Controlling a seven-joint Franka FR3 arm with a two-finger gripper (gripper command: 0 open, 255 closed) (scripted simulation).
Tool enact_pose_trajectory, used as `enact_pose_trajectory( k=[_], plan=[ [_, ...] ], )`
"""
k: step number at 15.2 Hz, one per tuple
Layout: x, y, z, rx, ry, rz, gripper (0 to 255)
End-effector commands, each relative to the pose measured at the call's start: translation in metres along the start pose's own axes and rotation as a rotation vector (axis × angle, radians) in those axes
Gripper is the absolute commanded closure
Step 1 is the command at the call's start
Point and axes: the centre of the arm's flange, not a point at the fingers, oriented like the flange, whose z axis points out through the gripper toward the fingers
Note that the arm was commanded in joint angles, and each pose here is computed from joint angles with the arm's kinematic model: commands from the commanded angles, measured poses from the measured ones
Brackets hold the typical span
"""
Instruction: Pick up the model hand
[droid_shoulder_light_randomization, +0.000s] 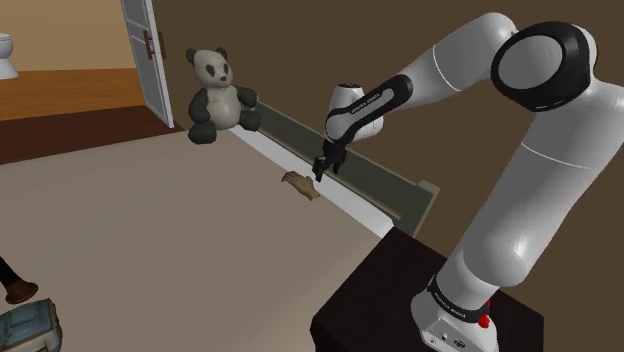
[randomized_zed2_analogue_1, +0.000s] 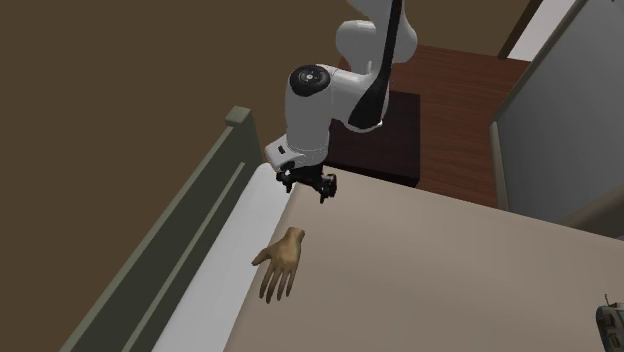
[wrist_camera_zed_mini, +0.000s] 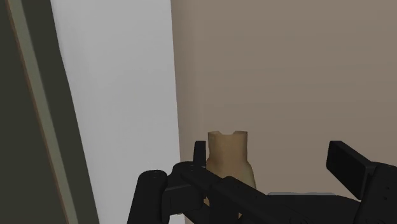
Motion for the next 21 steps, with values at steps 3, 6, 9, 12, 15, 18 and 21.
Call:
enact_pose_trajectory(
  k=[3,6,9,12,15,18,21],
  plan=[
    [0.030,0.009,0.044,0.008,0.006,0.011,0],
    [0.053,0.014,0.076,0.014,0.009,0.019,0],
    [0.063,0.016,0.095,0.017,0.010,0.023,0],
    [0.062,0.016,0.111,0.017,0.010,0.023,0],
    [0.061,0.015,0.130,0.017,0.010,0.023,0],
    [0.061,0.016,0.131,0.017,0.010,0.023,255],
    [0.061,0.016,0.130,0.017,0.010,0.023,255]
  ],
)
